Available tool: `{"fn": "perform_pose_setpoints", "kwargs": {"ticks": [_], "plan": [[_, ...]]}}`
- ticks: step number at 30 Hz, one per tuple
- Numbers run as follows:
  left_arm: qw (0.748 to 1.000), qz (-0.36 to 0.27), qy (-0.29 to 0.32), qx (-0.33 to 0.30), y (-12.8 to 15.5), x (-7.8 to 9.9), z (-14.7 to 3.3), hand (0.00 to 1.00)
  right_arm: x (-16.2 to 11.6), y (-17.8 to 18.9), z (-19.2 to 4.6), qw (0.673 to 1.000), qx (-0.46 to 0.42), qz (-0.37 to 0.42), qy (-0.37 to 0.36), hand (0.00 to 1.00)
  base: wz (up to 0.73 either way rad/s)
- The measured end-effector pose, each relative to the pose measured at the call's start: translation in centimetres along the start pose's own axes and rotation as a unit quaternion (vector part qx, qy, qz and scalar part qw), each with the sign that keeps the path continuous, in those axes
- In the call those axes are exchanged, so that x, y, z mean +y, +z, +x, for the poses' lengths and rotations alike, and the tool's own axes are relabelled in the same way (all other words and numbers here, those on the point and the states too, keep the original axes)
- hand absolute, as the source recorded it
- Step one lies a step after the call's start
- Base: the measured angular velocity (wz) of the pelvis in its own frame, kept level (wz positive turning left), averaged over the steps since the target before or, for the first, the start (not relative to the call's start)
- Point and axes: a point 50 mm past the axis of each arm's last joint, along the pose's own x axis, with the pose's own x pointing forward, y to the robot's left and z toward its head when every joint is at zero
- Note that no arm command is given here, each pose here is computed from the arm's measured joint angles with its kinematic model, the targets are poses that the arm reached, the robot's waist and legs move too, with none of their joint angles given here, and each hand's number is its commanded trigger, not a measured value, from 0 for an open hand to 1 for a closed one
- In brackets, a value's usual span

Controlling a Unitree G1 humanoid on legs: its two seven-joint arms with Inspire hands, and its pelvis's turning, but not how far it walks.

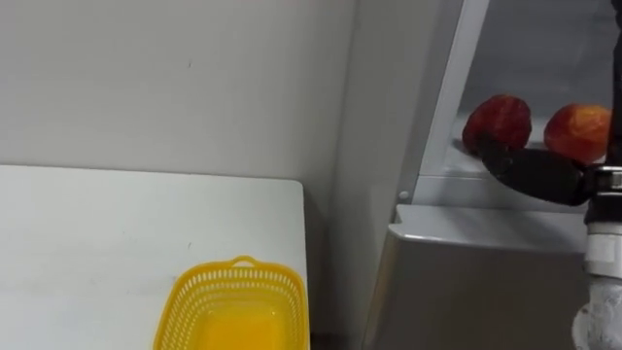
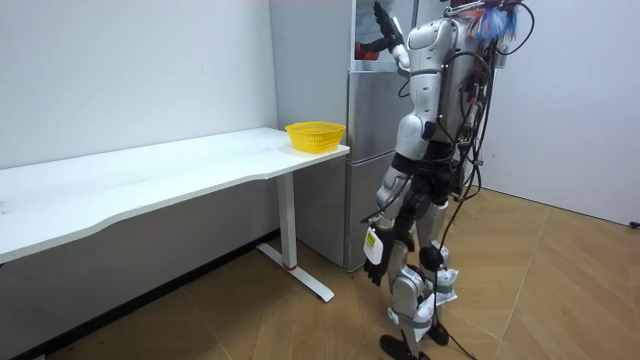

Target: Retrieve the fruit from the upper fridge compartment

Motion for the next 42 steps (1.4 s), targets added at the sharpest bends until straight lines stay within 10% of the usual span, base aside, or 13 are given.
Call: {"fn": "perform_pose_setpoints", "kwargs": {"ticks": [42], "plan": [[1.000,0.011,0.014,-0.011,0.7,1.2,-0.2,0.00,1.3,-4.7,2.1,0.989,0.125,0.003,0.083,0.00,0.02]]}}
